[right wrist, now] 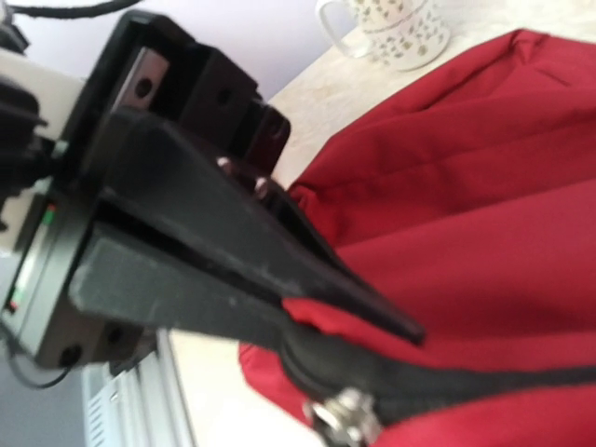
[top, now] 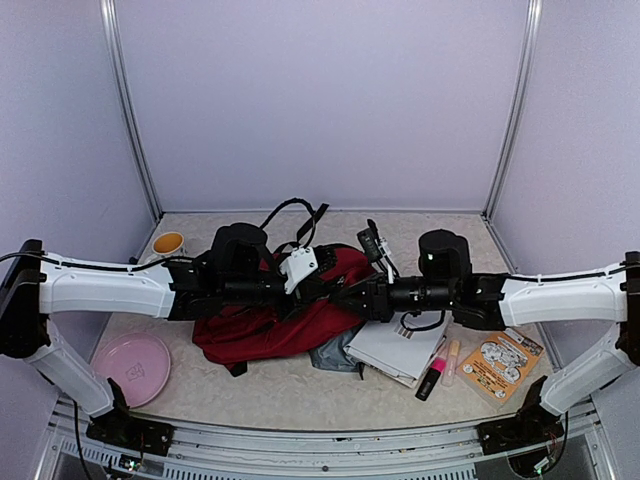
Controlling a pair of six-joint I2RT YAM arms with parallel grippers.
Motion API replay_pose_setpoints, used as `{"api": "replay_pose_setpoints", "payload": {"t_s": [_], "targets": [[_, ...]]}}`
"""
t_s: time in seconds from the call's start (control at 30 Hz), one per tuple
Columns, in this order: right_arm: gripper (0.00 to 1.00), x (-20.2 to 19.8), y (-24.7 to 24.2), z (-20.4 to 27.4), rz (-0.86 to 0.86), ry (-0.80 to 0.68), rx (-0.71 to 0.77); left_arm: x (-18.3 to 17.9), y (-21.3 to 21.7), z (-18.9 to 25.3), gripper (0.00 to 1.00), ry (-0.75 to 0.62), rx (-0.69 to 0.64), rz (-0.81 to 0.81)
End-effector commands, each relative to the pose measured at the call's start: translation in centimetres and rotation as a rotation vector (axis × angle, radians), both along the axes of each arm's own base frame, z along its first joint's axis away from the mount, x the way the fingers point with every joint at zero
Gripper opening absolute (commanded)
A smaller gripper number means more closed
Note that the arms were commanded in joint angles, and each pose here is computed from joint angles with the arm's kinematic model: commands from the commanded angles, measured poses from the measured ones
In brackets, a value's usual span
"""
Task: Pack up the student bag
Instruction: Unzip the largest pocket of the student bag.
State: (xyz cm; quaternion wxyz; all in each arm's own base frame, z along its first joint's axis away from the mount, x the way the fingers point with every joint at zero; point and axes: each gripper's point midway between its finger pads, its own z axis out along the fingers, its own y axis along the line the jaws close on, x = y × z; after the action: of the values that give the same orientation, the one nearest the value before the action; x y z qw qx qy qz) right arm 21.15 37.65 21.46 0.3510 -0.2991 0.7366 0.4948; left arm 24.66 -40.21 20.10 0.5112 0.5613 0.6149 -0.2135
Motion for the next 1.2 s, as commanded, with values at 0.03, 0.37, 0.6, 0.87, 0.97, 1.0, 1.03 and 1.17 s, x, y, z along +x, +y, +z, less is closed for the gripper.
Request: {"api": "replay_pose_setpoints", "payload": {"t_s": [0.03,0.37,0.6,0.87,0.97,1.0,1.03,1.17], "targets": [[0.27,2.8,0.2,0.1,-0.192,-0.061,0.036,-0.5,-1.2,2.5,0.00,-0.004,-0.074,-0.031],[0.08,4.9,-0.6,-0.4,-0.330,-0.051,0.020,-0.9,-1.3,2.6,0.00,0.005,-0.083,-0.048],[0.00,4.0,-1.5,0.1,-0.301,-0.068,-0.040,-0.4,-0.6,1.9,0.00,-0.006,-0.044,-0.014],[0.00,3.2,-3.9,1.4,-0.196,-0.007,-0.154,0.0,0.8,-0.9,0.00,-0.030,0.090,0.024],[0.00,3.1,-4.7,0.7,-0.138,0.003,-0.235,-0.4,1.2,-1.8,0.00,-0.027,0.133,0.007],[0.00,3.1,-4.9,0.5,-0.127,0.008,-0.261,-0.7,1.3,-2.1,0.00,-0.025,0.147,-0.003],[0.00,3.1,-5.0,0.4,-0.112,0.018,-0.278,-1.0,1.4,-2.3,0.00,-0.024,0.160,-0.018],[0.00,2.9,-4.9,-0.2,-0.050,0.060,-0.324,-2.9,0.9,-3.4,0.00,-0.056,0.221,-0.086]]}}
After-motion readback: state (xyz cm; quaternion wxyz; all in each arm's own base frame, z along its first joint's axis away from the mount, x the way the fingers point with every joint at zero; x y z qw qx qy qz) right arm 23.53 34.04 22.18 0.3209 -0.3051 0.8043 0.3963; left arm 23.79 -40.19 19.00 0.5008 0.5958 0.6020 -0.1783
